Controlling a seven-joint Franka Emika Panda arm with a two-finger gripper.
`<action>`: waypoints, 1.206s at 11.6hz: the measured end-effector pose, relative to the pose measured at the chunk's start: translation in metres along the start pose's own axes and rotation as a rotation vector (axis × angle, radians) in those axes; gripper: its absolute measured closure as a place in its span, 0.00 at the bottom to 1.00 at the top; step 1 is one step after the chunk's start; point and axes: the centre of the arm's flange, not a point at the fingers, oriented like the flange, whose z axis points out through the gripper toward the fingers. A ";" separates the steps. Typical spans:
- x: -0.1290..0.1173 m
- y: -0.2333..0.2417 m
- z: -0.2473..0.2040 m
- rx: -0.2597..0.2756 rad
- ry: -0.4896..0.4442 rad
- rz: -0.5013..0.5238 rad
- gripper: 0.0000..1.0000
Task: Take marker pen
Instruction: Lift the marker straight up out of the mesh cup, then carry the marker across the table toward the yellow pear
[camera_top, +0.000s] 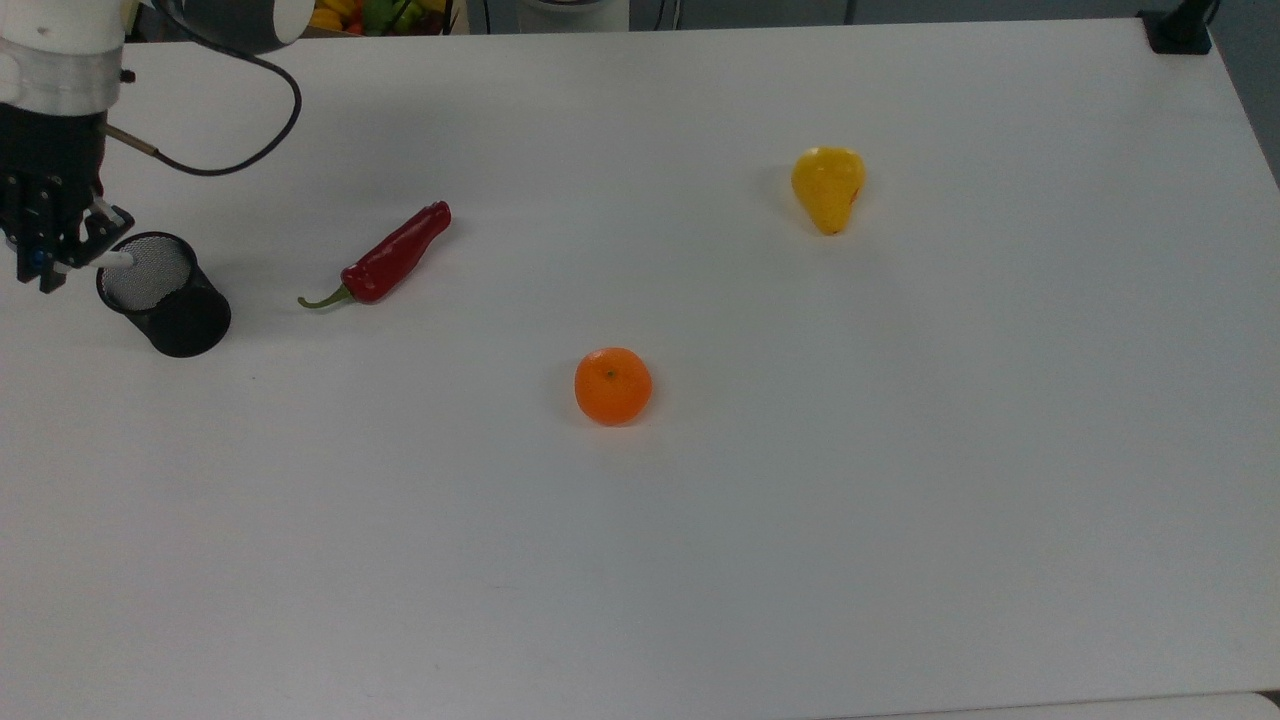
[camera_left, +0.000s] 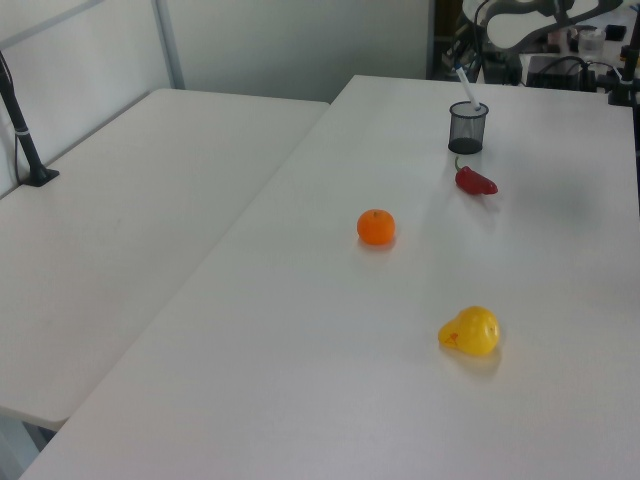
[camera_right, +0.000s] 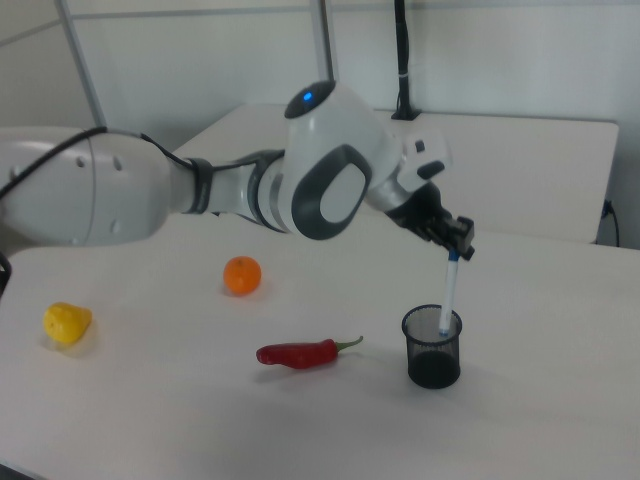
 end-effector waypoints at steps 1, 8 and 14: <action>0.008 0.004 -0.019 -0.002 0.028 0.006 0.83; 0.028 -0.043 -0.145 0.135 -0.026 0.025 0.83; -0.007 -0.156 -0.222 0.266 -0.286 -0.143 0.83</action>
